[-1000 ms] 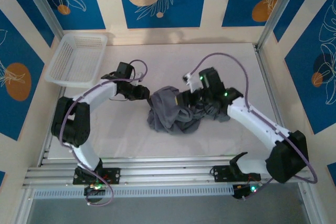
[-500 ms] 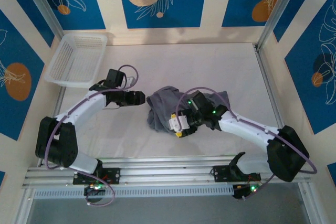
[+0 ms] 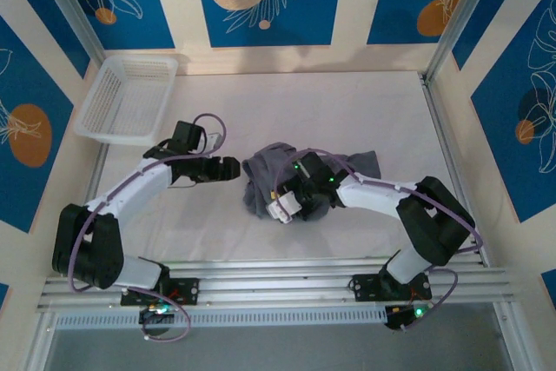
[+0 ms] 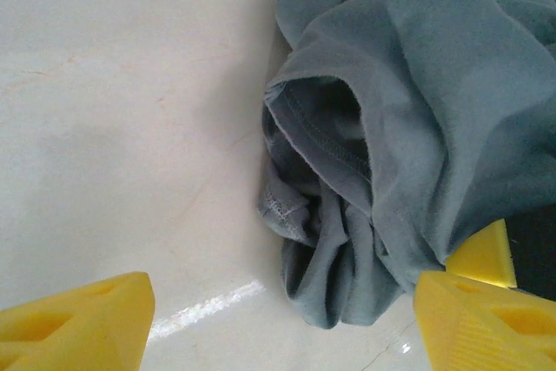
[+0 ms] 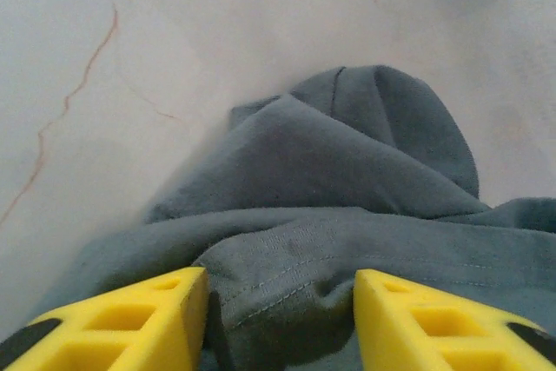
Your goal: Fold the inside-out t-shirt
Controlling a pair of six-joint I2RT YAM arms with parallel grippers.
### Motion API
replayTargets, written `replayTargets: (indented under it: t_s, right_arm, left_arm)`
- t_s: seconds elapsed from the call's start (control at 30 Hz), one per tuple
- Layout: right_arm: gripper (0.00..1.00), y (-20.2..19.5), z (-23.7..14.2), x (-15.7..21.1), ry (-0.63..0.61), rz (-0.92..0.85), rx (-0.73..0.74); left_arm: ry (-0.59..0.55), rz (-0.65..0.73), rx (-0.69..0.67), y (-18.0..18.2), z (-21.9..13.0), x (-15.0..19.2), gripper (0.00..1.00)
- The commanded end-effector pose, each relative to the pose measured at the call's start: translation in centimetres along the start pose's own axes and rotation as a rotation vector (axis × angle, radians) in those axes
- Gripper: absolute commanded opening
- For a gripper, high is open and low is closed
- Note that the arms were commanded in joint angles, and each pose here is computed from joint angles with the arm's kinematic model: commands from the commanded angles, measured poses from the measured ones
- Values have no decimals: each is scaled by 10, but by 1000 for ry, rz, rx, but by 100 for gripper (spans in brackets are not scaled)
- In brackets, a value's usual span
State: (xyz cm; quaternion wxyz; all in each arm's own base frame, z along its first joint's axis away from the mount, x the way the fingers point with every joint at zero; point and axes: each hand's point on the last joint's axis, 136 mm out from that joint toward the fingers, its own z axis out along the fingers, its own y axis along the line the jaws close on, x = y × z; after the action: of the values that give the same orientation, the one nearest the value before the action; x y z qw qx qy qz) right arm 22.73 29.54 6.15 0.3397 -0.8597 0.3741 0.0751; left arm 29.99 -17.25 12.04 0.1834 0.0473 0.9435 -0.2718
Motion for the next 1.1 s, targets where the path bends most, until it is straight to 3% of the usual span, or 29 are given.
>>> replayTargets:
  t_s: [0.0,0.27,0.5,0.6,0.67,0.83,0.97,1.07]
  right_arm:
    - [45,-3,-2,-1,-6,-59,5]
    - [51,11,4,3,-7,-55,-42]
    - [14,0,2,-1,-10,-64,-15]
    - [1,-3,-9,-8,-16,-73,7]
    - [0,-11,-21,-15,-19,-70,51]
    - [0,-70,-79,-26,14,153,338]
    - [0,-139,-154,-9,51,486,745]
    - [0,-182,-236,18,81,746,1111]
  left_arm:
    - [-20,11,32,-5,-6,-1,78]
    - [-14,12,39,-4,-4,4,78]
    - [-28,9,37,-3,-8,8,78]
    - [-29,8,32,-2,-10,10,78]
    - [-26,7,37,-4,-12,12,78]
    - [16,-34,134,-16,-4,24,76]
    - [64,-70,175,-22,13,38,74]
    - [119,-69,215,-31,26,43,74]
